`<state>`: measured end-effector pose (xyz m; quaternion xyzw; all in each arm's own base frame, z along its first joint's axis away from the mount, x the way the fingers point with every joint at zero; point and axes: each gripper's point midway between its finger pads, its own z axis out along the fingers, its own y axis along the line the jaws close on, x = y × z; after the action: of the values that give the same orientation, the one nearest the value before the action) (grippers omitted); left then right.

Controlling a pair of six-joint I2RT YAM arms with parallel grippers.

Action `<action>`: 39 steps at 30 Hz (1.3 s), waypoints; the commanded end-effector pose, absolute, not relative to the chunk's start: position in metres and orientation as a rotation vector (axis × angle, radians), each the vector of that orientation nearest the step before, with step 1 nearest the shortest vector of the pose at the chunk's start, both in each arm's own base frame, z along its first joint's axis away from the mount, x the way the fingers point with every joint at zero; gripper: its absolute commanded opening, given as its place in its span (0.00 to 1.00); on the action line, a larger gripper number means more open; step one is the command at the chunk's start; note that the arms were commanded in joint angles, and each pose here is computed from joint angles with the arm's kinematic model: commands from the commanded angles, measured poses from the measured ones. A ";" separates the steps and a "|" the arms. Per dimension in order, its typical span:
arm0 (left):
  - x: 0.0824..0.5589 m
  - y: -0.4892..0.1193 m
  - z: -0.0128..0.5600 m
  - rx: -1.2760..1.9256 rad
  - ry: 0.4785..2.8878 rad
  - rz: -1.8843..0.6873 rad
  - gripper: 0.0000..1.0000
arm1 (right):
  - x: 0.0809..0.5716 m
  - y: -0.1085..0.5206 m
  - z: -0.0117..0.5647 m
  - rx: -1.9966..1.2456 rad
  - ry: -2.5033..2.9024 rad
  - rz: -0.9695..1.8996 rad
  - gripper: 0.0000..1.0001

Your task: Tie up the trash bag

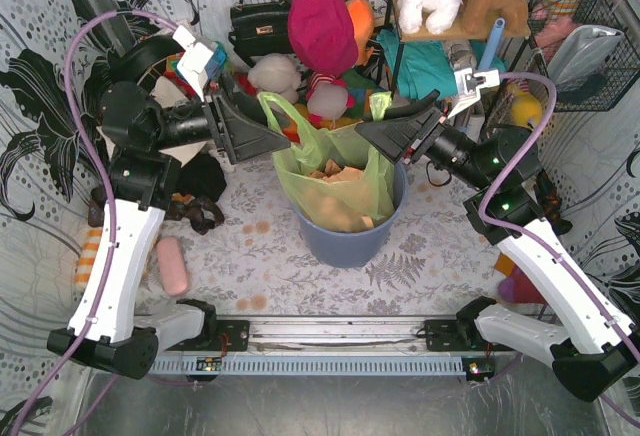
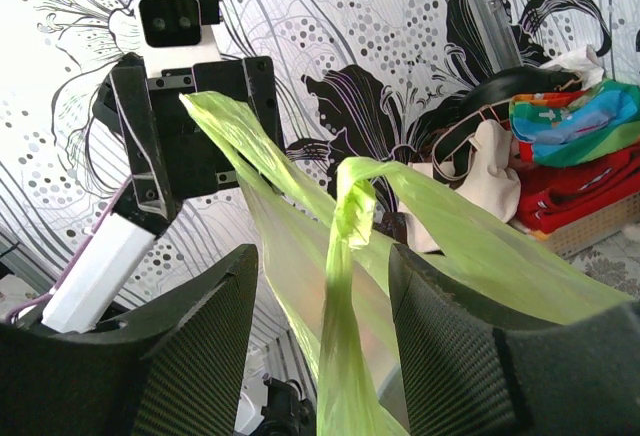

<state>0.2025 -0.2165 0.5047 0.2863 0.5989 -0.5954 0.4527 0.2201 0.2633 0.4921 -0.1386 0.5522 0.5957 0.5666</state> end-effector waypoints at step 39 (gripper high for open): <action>0.241 -0.182 0.622 0.287 1.273 -1.220 0.04 | 0.229 0.260 0.605 -0.355 1.096 1.322 0.00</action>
<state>0.2898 -0.1908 0.5404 0.0630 0.6435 -0.5260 0.5525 0.2671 0.2736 0.5206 -0.1163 0.5822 0.5471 0.5902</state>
